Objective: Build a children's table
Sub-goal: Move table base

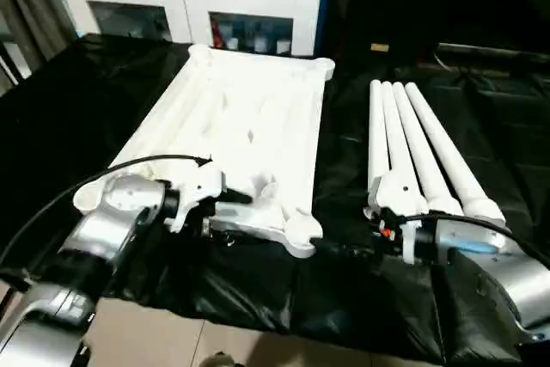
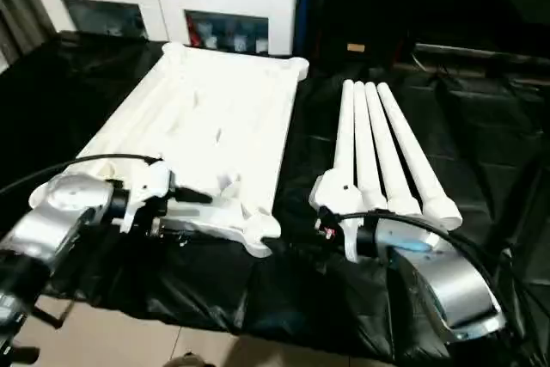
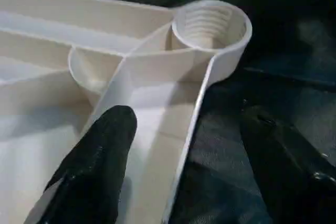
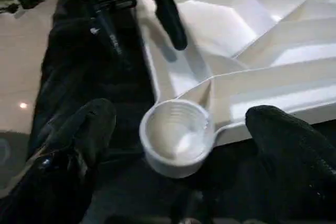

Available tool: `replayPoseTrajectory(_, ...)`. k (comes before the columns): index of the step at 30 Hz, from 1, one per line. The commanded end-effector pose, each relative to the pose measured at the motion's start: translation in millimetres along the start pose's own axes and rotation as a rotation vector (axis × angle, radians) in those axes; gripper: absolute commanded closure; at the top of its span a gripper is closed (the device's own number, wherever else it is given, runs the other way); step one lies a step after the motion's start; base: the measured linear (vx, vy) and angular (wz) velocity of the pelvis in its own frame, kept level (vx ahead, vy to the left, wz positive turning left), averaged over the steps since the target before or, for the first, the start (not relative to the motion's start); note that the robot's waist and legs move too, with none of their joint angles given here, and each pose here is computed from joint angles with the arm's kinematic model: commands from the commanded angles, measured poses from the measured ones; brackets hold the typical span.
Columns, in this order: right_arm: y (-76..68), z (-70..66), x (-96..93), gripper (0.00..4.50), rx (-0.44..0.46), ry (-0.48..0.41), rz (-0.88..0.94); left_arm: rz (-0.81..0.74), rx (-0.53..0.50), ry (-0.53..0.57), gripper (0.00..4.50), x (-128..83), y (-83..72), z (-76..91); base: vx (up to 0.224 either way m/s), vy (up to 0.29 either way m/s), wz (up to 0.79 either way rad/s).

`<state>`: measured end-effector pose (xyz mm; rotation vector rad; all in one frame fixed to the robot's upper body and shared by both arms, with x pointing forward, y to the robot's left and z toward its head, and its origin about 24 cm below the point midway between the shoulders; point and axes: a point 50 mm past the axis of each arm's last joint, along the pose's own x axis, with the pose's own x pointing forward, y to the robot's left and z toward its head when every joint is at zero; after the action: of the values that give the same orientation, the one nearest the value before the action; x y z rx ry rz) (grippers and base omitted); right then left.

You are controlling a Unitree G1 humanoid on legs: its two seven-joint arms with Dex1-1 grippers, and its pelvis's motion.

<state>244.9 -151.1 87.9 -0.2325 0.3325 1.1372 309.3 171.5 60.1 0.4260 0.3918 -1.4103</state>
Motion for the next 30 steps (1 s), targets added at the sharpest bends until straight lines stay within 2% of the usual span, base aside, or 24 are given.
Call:
replayPoseTrajectory(1,5.0,4.4,0.0,0.0,-0.011,0.007,0.044,-0.038,-0.001,0.016,1.28,0.9,2.7,1.3,0.0,0.0,0.0)
replayPoseTrajectory(7,5.5,0.8,-1.7,0.0,-0.016,0.059,0.055,-0.068,-0.03,0.031,1.76,5.4,6.1,-0.2,0.0,0.0,0.0)
replayPoseTrajectory(18,7.9,1.2,-0.9,0.0,-0.013,0.079,0.068,-0.069,-0.033,0.074,2.52,9.4,12.3,-3.0,0.0,0.0,0.0)
replayPoseTrajectory(21,7.7,1.1,-0.4,0.0,-0.011,0.083,0.067,-0.066,-0.033,0.084,2.88,9.3,13.8,-4.3,0.0,0.0,0.0)
replayPoseTrajectory(30,7.5,0.2,0.5,0.0,-0.012,0.088,0.06,-0.079,-0.039,0.073,3.34,12.5,12.3,-5.7,0.0,0.0,0.0)
